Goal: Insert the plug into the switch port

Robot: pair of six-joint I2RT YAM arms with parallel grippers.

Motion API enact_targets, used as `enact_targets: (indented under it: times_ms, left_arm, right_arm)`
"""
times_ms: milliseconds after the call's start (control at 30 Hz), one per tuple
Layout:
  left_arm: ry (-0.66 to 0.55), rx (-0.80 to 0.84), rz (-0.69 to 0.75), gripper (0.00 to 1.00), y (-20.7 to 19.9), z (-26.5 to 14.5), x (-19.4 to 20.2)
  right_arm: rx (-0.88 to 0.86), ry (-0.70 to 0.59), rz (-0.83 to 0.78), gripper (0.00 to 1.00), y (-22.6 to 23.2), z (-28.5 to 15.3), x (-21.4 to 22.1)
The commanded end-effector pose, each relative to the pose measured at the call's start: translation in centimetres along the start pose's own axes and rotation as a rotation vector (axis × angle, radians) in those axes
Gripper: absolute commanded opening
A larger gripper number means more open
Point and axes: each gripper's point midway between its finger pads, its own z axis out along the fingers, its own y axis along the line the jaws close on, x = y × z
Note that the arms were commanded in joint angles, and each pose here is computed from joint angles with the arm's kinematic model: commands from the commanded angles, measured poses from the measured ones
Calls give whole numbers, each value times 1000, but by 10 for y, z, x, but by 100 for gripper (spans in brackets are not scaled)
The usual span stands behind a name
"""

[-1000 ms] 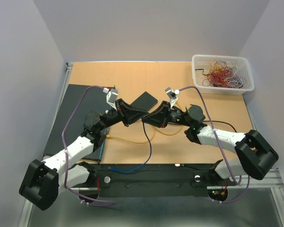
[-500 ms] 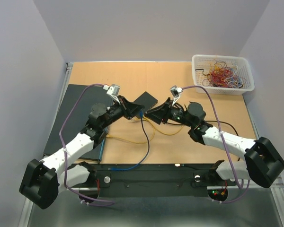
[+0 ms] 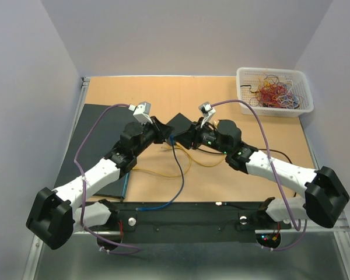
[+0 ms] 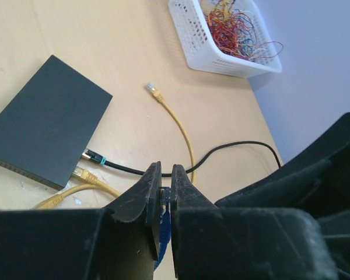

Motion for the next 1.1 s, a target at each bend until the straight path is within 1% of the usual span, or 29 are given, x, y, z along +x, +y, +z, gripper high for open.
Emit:
enact_targets:
  times_ms: [0,133,200,300,900,1067]
  left_arm:
    - [-89,-14,-9,0,-11,3,-29]
    - [-91,-13,-19,0,-14,4,-29]
    - [-91,-11,-21,0,-15,4,-29]
    - [-91,-8,-22,0,-16,4,-29]
    - [-88,5,-32,0,-19,5,-27]
    - [-84,7,-33,0,-18,5,-25]
  right_arm:
    - [22,-17,-44,41,7,13,-10]
    - [65,5,-55,41,3,22,-4]
    - [113,26,-55,41,-4,26,2]
    - [138,20,-52,41,-8,29,0]
    - [158,30,-51,38,-12,37,5]
    - [160,32,-52,36,-13,39,5]
